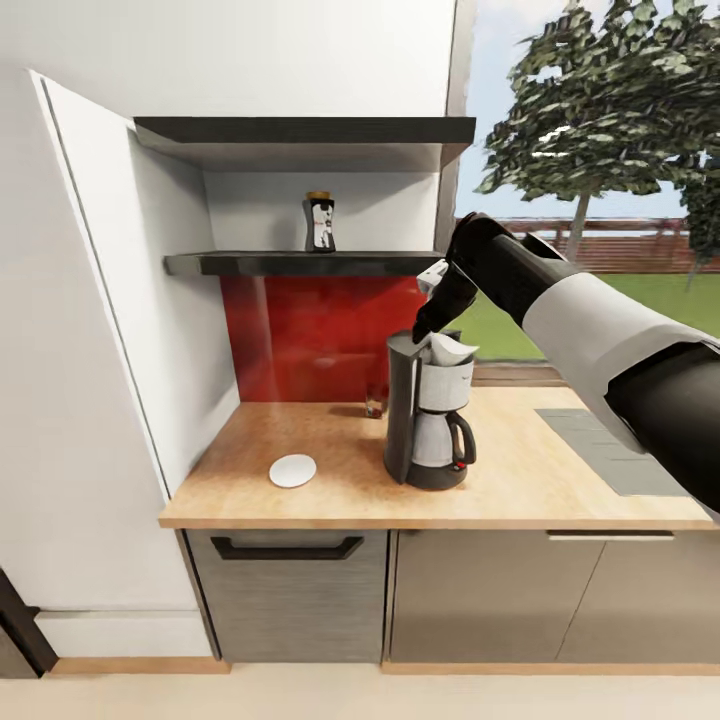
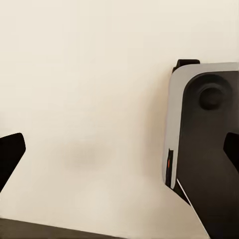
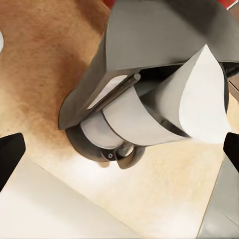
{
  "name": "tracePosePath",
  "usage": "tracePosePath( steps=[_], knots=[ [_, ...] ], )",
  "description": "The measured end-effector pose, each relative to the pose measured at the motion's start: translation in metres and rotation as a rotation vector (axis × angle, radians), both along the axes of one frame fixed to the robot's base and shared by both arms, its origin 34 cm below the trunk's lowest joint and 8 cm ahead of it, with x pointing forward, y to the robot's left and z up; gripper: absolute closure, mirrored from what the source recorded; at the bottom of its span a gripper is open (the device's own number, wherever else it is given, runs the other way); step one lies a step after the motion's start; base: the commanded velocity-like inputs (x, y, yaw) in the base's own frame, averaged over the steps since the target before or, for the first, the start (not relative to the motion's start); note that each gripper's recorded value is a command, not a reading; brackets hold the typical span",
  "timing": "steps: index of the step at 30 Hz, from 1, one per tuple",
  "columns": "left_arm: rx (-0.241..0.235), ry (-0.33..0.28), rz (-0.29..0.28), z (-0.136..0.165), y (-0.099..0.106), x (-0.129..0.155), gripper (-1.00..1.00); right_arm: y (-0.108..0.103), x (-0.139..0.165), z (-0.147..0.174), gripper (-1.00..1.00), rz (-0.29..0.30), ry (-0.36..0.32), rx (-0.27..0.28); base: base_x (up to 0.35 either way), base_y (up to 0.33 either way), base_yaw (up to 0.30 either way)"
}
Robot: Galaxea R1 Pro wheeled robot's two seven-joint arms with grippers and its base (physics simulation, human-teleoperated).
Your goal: Set up a coffee station on the kitchen countertop: keep the coffee maker on the countertop, move the bottle of coffee from the kitchen shelf to the counter next to the coffee maker, place a paper coffee filter on top of the coffee maker, put the saucer next to the coffee maker with the coffee cup on the saucer, and place the electric kettle next to the coffee maker.
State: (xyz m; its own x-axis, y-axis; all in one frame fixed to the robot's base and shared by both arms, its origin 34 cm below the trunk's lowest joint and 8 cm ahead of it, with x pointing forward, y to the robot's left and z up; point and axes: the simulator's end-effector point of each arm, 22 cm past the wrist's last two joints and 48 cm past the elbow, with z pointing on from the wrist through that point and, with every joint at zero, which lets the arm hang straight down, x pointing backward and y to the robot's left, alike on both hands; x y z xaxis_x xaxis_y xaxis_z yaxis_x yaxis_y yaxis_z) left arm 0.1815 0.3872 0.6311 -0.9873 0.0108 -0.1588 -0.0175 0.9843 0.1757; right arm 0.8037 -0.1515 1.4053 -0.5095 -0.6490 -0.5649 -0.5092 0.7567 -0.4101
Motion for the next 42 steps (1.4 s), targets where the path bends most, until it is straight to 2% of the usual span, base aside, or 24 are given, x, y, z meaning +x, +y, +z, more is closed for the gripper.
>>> tracePosePath(
  steps=[11,16,18,20,24,26,30,31,34,38,42],
  knots=[
    [0.003,-0.018,-0.004,0.001,0.002,0.006,-1.0,-0.011,-0.001,0.002,-1.0,-0.017,-0.001,0.0,-0.275,0.236,-0.097],
    [0.002,-0.02,-0.005,0.001,0.001,0.006,-1.0,-0.008,-0.003,0.001,-1.0,-0.013,0.005,0.006,-0.21,0.191,-0.034],
    [0.002,-0.02,-0.005,0.001,0.001,0.006,-1.0,-0.006,-0.003,-0.002,-1.0,-0.01,0.011,0.008,-0.051,0.048,-0.005],
    [0.001,-0.019,-0.005,0.001,0.001,0.006,-1.0,0.0,-0.005,-0.023,-1.0,0.001,0.046,0.017,-0.018,0.017,-0.002],
    [0.0,-0.02,-0.006,0.001,-0.001,0.006,-1.0,0.035,-0.015,-0.066,-1.0,0.06,0.125,0.069,-0.006,0.005,-0.001],
    [-0.001,-0.02,-0.006,0.001,-0.001,0.006,-1.0,0.064,-0.025,-0.082,-1.0,0.108,0.167,0.114,-0.001,0.001,0.0],
    [-0.004,-0.021,-0.011,0.001,-0.003,0.007,-1.0,0.154,-0.072,-0.139,-1.0,0.256,0.34,0.29,0.0,0.0,0.0],
    [-0.005,-0.02,-0.012,0.001,-0.004,0.007,-1.0,0.168,-0.08,-0.146,-1.0,0.278,0.367,0.319,0.0,0.0,0.0],
    [-0.004,-0.02,-0.013,0.001,-0.002,0.008,-1.0,0.185,-0.099,-0.172,-1.0,0.299,0.456,0.418,0.0,0.0,0.0],
    [-0.001,-0.021,-0.014,0.001,0.0,0.008,-1.0,0.2,-0.114,-0.197,-1.0,0.332,0.512,0.498,0.0,0.0,0.0],
    [-0.005,-0.02,-0.015,0.001,-0.003,0.008,-1.0,0.208,-0.129,-0.223,-1.0,0.335,0.575,0.555,0.0,0.0,0.0]
  ],
)
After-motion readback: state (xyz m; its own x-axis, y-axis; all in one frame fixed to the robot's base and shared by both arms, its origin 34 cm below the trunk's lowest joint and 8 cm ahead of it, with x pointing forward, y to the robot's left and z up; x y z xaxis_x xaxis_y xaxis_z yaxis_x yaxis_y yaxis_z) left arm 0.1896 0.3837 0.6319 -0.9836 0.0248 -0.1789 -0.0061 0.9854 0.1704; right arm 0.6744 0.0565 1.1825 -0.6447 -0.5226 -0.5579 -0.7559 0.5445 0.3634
